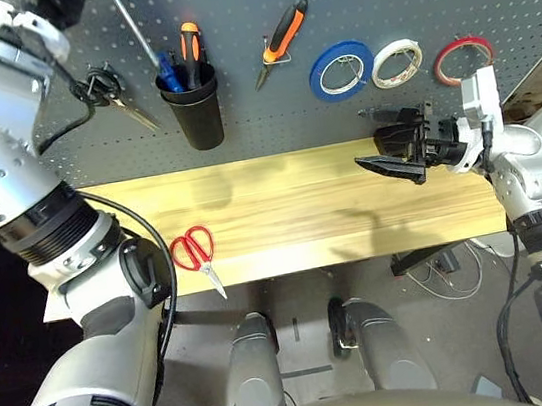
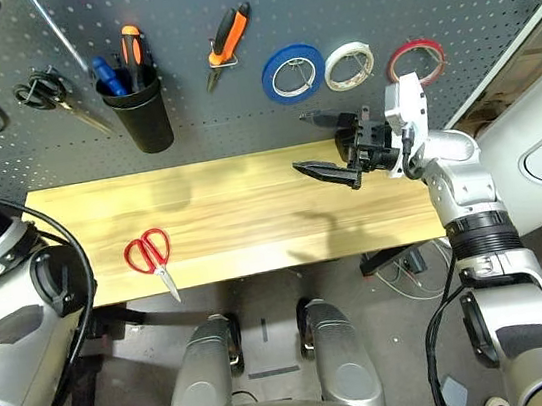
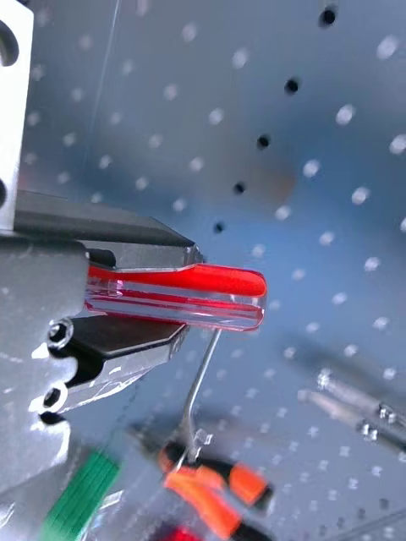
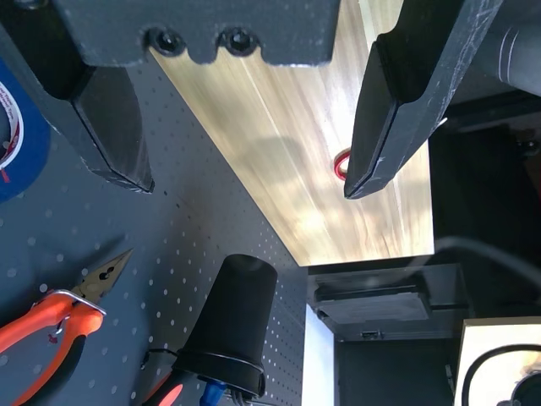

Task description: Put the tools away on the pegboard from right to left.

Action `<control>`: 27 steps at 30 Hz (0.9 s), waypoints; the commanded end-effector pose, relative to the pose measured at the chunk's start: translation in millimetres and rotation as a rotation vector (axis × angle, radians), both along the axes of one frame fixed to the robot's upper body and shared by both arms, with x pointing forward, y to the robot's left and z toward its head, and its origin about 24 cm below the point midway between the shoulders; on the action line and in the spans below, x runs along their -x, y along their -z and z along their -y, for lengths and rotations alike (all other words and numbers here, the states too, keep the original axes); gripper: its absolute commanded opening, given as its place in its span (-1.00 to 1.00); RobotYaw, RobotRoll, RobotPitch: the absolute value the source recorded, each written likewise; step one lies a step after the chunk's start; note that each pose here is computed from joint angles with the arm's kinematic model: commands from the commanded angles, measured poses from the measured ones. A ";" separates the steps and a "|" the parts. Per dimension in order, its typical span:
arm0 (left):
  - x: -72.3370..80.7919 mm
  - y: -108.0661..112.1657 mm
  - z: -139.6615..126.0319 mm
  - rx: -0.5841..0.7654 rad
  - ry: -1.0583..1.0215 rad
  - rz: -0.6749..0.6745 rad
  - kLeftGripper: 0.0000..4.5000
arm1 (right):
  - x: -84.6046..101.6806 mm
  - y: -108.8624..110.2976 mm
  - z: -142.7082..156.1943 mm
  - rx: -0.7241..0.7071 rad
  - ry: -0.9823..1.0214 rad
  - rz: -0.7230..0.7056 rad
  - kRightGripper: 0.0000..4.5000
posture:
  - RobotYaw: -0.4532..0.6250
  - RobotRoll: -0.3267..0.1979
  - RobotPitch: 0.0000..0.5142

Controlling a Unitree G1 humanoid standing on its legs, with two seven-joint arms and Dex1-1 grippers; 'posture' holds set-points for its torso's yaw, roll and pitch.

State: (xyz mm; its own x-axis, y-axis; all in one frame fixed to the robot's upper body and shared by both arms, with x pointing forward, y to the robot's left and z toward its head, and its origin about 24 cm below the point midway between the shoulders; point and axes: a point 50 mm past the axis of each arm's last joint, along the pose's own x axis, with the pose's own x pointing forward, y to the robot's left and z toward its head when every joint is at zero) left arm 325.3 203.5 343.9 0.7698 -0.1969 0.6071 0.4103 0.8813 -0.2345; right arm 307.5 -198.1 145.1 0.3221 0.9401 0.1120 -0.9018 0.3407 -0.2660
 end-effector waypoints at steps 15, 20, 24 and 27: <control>-25.9 73.2 17.5 -0.338 -0.140 -0.012 0.00 | 9.3 -1.2 -1.1 -0.038 0.006 -0.006 1.00 | -0.12 0.25 -0.54; -8.9 46.9 1.8 -0.377 -0.134 0.047 0.87 | 10.5 1.6 -5.9 -0.035 -0.025 -0.023 1.00 | -0.08 0.25 -0.53; 13.3 18.6 -11.6 -0.429 -0.060 0.042 0.99 | 12.0 10.1 -11.9 -0.015 -0.056 -0.045 1.00 | -0.04 0.25 -0.48; 33.2 17.6 -10.3 -0.532 0.077 -0.038 0.99 | 13.1 16.7 -19.0 -0.012 -0.082 -0.067 1.00 | 0.02 0.25 -0.38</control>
State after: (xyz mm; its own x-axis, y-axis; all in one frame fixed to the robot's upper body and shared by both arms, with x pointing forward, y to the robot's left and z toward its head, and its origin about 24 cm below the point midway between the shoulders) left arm 299.4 224.4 330.5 0.7833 -0.4309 0.4481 0.3741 0.9024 0.2139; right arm 297.5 -182.5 134.6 0.2724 0.9534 0.1296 -0.9325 0.2947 -0.2085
